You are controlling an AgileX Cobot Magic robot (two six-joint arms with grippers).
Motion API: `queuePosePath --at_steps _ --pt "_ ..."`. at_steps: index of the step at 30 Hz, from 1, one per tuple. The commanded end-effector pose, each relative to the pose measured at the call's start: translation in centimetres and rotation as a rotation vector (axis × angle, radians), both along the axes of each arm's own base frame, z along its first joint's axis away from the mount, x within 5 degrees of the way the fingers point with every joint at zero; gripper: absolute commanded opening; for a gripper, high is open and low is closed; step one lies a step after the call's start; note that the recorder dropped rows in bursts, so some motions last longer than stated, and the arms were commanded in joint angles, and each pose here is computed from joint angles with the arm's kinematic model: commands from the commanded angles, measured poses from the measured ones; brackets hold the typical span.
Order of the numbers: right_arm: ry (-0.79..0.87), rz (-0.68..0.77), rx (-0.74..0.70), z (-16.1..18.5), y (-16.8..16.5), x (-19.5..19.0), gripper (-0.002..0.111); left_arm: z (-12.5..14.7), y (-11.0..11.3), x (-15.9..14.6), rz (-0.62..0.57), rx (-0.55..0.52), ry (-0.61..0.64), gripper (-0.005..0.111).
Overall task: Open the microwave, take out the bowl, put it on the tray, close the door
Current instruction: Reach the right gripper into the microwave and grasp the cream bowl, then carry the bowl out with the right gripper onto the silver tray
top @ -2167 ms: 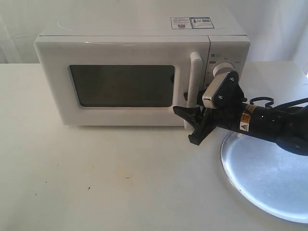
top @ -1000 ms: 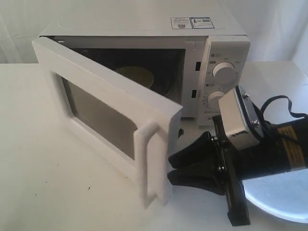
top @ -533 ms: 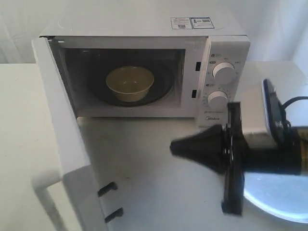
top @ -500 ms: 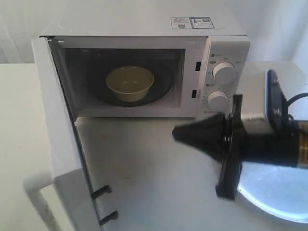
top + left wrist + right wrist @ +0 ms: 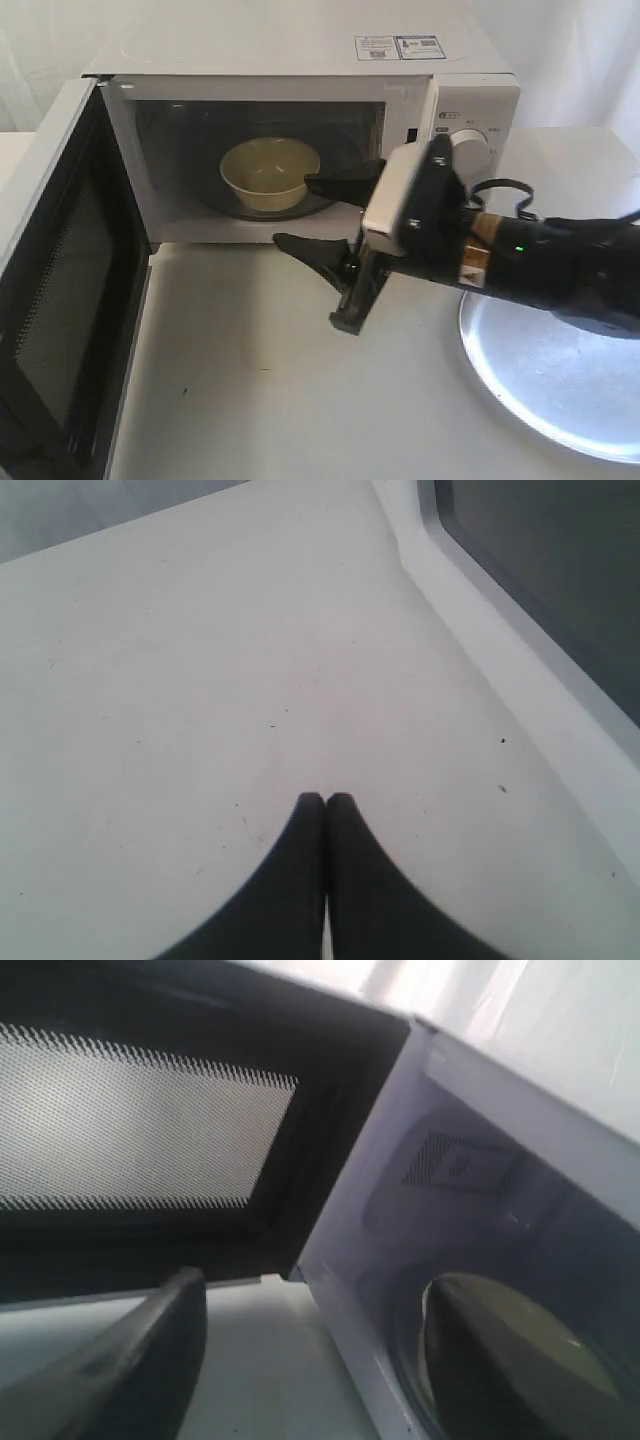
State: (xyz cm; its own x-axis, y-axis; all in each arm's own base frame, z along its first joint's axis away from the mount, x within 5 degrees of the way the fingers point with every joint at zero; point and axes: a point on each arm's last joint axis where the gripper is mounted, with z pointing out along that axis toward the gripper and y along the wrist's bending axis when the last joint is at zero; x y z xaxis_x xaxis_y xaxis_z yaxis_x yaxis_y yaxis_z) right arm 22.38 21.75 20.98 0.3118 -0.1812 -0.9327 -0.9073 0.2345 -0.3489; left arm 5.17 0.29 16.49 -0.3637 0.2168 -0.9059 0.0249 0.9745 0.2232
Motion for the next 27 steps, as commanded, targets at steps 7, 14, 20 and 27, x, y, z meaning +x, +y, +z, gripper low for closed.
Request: queuePosePath --at_steps 7,14,20,27 --pt "-0.019 -0.133 -0.175 -3.5 7.1 7.7 0.062 0.1 0.0 0.0 -0.002 -0.009 -0.006 0.0" --pt "-0.046 -0.218 -0.311 -4.4 9.8 11.0 0.062 0.1 0.0 0.0 -0.002 -0.009 -0.006 0.0" --pt "-0.044 -0.251 -0.416 -6.1 11.6 12.3 0.021 0.1 0.0 0.0 -0.002 -0.009 -0.006 0.0" --pt "0.101 -0.281 -0.415 0.4 12.2 5.3 0.0 0.1 0.0 0.0 -0.002 -0.009 -0.006 0.0"
